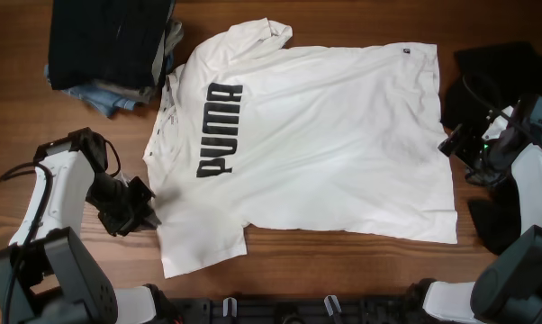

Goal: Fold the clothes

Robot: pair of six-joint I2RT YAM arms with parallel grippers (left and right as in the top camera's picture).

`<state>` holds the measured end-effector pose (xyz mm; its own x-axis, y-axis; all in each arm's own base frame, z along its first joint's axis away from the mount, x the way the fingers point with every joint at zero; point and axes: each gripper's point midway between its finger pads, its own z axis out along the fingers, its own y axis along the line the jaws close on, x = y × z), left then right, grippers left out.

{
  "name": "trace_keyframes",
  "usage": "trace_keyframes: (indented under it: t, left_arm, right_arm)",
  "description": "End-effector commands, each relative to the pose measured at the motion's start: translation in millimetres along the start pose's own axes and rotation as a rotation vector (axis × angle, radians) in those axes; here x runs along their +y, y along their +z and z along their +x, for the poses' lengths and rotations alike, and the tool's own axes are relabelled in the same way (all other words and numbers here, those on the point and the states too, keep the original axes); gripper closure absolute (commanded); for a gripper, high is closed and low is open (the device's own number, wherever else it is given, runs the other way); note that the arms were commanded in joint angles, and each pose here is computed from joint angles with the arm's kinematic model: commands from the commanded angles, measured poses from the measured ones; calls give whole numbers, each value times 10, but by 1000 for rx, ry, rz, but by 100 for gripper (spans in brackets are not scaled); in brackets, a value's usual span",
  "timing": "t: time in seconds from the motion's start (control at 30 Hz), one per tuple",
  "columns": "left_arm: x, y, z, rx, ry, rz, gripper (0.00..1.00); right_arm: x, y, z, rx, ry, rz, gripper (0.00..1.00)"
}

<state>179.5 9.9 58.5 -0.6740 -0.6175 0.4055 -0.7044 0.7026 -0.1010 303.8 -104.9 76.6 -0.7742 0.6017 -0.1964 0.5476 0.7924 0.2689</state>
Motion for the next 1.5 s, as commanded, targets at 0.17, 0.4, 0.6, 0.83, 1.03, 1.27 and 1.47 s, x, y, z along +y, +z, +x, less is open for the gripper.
trace_keyframes:
  t: [0.17,0.4,0.6,0.83,1.03,1.27,1.47]
  left_arm:
    - [-29,-73,-90,-57,-2,16,39]
    - [-130,-114,-302,-144,24,53,40]
    - [-242,-167,-529,-240,56,94,39]
    - [-550,-419,-1066,-498,239,173,35]
    - [-612,-471,-1260,-585,413,132,41]
    - [-669,-204,-1473,-551,487,122,52]
    - [-773,34,-1628,-519,498,175,65]
  right_arm:
    - [-209,427,891,235,147,21,64]
    - [-1004,373,1231,215,457,445,92]
    - [-998,181,1067,222,398,472,90]
    - [-418,-60,399,139,175,175,65]
    - [60,-151,290,126,92,-86,55]
    - [61,-147,255,111,71,-88,53]
    - [70,-140,184,82,63,-93,52]
